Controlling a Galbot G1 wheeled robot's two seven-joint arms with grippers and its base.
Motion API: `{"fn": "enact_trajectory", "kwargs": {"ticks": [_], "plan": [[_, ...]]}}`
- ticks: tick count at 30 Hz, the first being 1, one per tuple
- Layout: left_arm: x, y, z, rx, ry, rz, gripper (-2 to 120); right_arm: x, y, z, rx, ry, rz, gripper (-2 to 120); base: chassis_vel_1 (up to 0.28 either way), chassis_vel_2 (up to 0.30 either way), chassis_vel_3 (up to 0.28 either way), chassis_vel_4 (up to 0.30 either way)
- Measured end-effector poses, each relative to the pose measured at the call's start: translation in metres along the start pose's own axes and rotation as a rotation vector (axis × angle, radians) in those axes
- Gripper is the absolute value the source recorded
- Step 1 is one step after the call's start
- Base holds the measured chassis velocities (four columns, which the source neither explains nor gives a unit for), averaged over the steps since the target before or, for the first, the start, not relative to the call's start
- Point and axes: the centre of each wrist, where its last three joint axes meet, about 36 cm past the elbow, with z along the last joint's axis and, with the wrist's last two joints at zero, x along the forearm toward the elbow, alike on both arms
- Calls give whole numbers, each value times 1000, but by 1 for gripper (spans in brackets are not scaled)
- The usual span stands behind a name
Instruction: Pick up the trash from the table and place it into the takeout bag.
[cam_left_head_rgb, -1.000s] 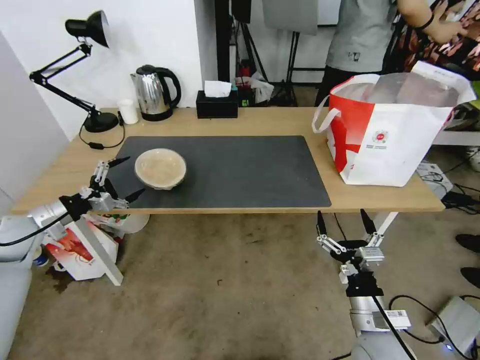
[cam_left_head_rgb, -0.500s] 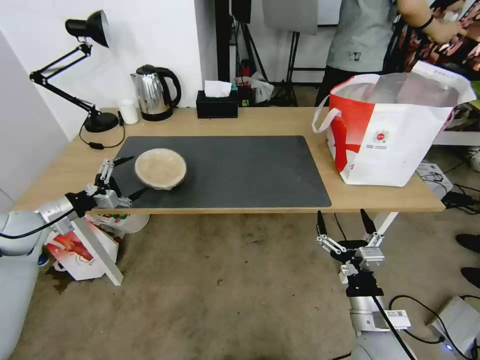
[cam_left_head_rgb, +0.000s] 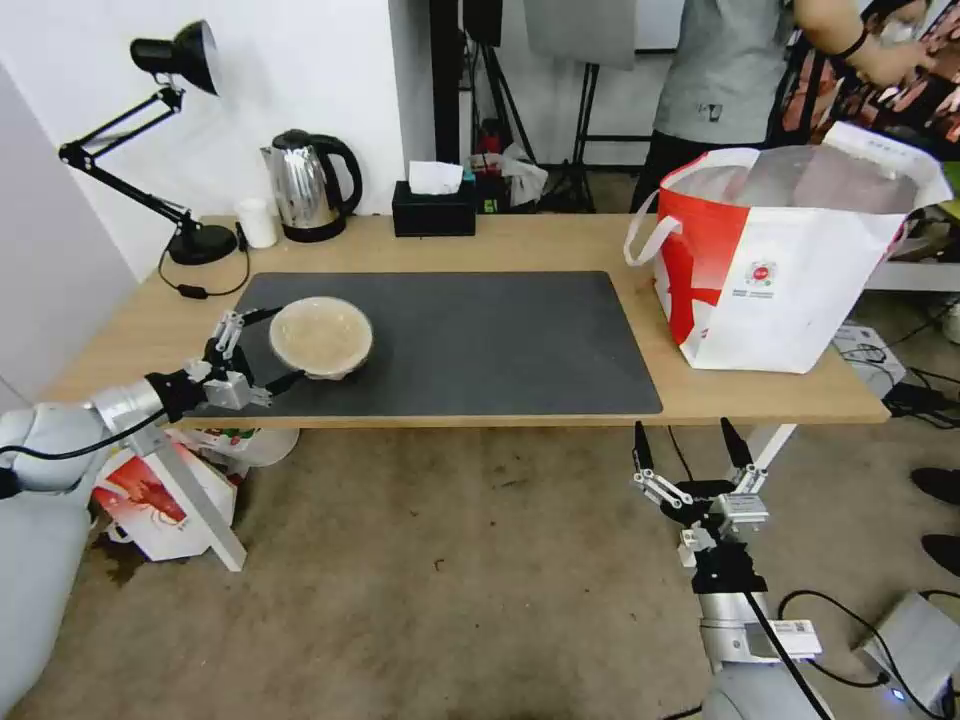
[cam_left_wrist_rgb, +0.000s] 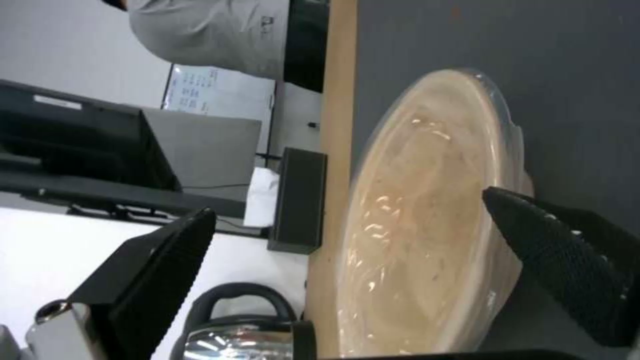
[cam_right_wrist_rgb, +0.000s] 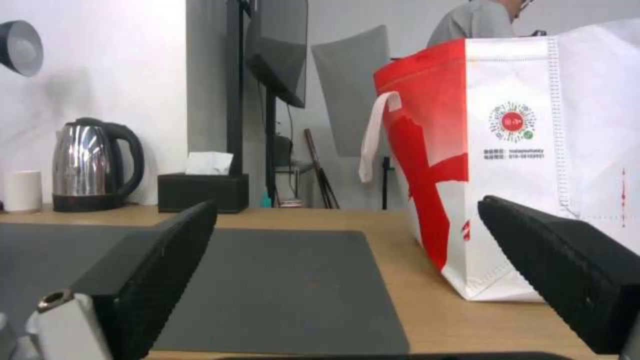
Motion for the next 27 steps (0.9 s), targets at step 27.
{"fn": "enact_trajectory", "kwargs": {"ticks": [27], "plan": [[-28,4,10,-26,-5,89,100,0,0,0,0,0,0,100,0,0,0,0]]}}
